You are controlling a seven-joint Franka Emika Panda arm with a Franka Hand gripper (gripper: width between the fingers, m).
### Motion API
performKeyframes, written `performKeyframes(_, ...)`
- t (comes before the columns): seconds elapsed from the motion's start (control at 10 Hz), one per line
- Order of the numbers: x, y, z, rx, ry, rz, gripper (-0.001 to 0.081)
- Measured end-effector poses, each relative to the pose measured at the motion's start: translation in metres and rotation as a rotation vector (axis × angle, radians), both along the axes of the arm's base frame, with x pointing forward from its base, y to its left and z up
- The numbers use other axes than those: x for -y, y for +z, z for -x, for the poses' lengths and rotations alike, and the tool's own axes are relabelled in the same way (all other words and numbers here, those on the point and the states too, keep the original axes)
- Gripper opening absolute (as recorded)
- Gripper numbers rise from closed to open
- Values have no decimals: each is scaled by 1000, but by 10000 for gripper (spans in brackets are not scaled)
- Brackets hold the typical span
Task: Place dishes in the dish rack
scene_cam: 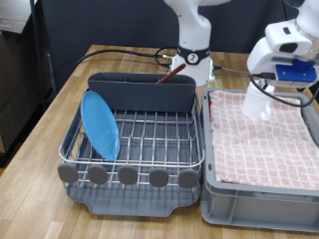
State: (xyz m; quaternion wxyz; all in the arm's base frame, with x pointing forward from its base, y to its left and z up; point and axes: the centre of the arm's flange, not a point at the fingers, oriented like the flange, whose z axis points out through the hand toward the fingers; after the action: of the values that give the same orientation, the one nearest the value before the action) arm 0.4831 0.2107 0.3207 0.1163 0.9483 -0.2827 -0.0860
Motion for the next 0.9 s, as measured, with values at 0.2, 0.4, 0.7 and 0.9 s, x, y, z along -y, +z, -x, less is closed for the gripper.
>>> performKeyframes(0.2,0,-27,5,-2,-6,-26,803)
performKeyframes(0.4,0,-26,4,-3,-4,-22,803)
performKeyframes(0.7,2,-37,12,-13,4,-15,803)
performKeyframes(0.9,4,-47,18,-5,47,-10,803)
